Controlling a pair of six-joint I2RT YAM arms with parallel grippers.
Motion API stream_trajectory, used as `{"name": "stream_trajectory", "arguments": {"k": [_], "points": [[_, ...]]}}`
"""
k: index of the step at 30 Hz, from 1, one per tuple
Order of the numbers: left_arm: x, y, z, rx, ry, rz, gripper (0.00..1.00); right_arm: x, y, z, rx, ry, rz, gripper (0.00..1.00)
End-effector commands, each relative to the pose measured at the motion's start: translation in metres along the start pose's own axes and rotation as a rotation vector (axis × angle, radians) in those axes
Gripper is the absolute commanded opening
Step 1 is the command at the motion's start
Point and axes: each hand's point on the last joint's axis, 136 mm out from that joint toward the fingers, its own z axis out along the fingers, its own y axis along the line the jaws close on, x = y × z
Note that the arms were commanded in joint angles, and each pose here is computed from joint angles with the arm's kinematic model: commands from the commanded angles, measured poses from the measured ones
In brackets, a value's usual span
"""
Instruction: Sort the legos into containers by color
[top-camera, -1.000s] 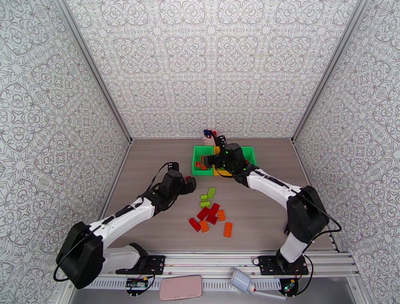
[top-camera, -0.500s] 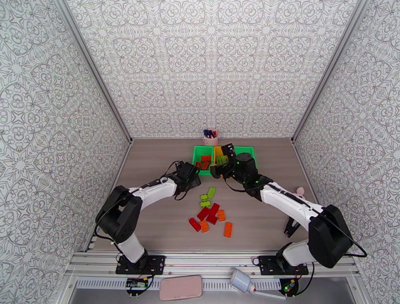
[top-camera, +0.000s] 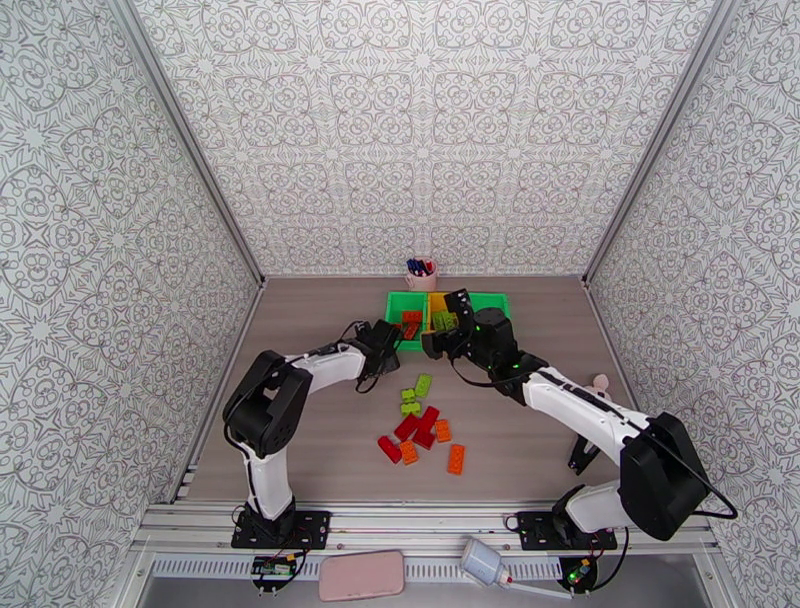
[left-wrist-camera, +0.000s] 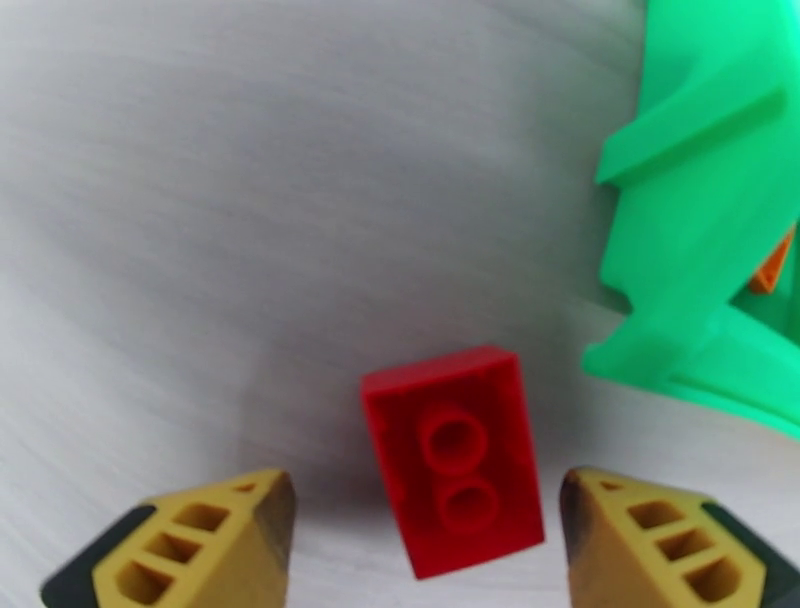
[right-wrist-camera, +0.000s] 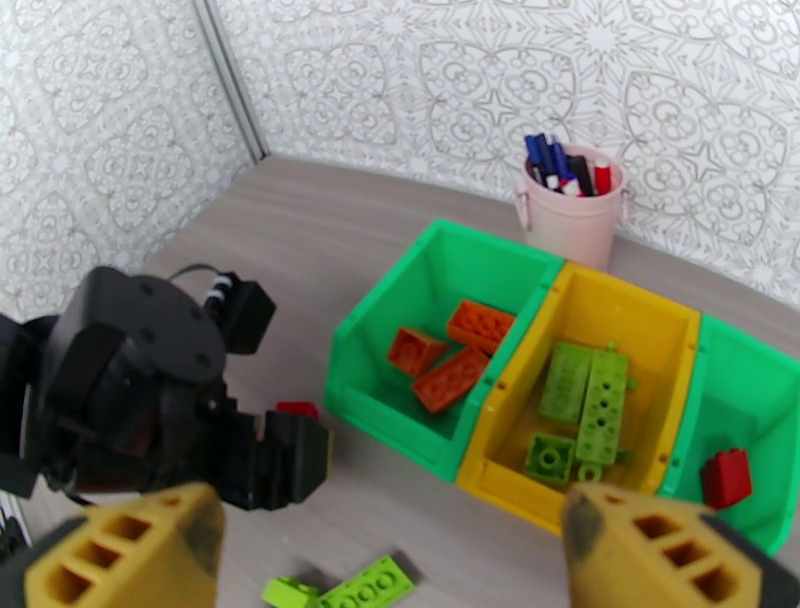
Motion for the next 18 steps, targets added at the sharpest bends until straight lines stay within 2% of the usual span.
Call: {"name": "stream_trajectory", "arguments": {"k": [1,11,18], "points": [[-0.0086,-0.0048,0.0060,0.002,0.000,0.006,0.66,-0.0002,0.0002,-0.0038,-0.006,-0.002,0.008,0.92],[-0.0136,-0.0051,0.0126,-0.009,0.003,0.009,0.44,0.0034,0.0006,0.0001,-0.013,0.008,0.019,0.92],[-0.0170,-0.0044,0.0035,-0.004,-0.006,0.026,0.28,-0.0026,0.0018,-0.0006,-0.016,-0.005,0.027,0.92]]}}
